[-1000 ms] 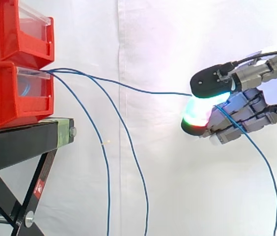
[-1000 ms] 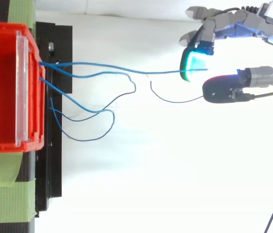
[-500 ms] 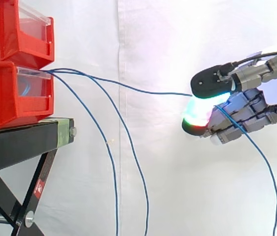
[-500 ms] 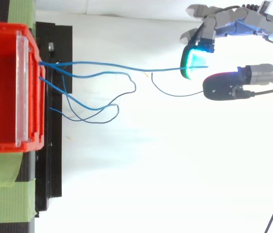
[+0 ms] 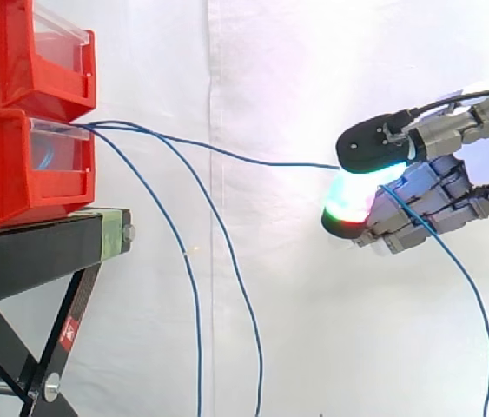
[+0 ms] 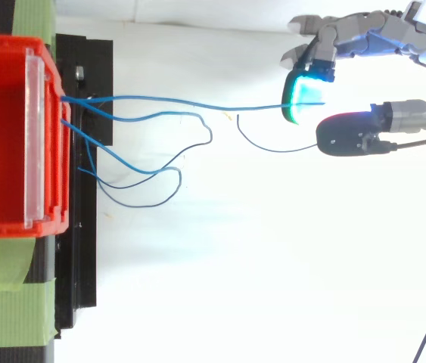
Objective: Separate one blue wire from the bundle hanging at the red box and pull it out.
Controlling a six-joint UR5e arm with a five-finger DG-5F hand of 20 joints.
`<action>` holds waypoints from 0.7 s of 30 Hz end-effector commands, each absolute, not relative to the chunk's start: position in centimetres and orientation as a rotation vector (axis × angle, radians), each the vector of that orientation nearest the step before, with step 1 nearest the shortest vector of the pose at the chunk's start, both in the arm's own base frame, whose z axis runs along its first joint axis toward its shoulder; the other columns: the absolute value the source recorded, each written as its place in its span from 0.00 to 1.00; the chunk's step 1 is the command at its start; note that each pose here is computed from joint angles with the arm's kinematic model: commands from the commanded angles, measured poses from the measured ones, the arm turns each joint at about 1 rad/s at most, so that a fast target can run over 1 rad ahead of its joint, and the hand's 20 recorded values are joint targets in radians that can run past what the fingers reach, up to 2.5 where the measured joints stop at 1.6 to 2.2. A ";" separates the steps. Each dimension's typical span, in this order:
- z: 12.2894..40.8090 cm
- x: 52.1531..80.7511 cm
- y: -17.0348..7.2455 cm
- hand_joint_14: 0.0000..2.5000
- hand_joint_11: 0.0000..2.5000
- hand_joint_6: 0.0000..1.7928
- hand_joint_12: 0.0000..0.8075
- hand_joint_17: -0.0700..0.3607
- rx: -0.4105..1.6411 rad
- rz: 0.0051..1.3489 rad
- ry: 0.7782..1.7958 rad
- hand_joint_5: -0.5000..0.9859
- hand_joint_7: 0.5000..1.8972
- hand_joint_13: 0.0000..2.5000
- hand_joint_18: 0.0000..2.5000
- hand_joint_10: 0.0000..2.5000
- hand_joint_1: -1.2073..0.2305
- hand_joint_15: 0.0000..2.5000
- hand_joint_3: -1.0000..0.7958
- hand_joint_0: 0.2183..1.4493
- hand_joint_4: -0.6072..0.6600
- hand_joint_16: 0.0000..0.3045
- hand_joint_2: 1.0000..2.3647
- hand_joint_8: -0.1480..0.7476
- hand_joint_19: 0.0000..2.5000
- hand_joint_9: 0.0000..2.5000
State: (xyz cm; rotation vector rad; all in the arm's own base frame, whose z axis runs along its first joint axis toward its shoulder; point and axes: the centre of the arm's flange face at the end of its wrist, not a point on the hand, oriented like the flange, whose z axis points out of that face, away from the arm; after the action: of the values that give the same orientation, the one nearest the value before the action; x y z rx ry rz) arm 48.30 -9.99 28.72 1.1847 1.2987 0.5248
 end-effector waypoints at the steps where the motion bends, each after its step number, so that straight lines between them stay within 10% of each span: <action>1: 28.7 48.3 -9.9 0.00 0.16 0.47 0.43 0.44 1.184 0.525 1.300 0.24 0.56 0.08 0.04 0.00 0.33 0.08 0.61 0.31 0.55 0.17 0.02 0.50 0.07 0.23; 21: 28.7 48.3 -10.0 0.00 0.18 0.47 0.45 0.44 1.185 0.524 1.299 0.24 0.60 0.10 0.06 0.01 0.32 0.08 0.62 0.31 0.55 0.18 0.02 0.51 0.06 0.26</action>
State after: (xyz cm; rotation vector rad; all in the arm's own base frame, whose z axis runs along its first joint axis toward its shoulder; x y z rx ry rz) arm 48.30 -9.98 28.72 1.1846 1.2988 0.5249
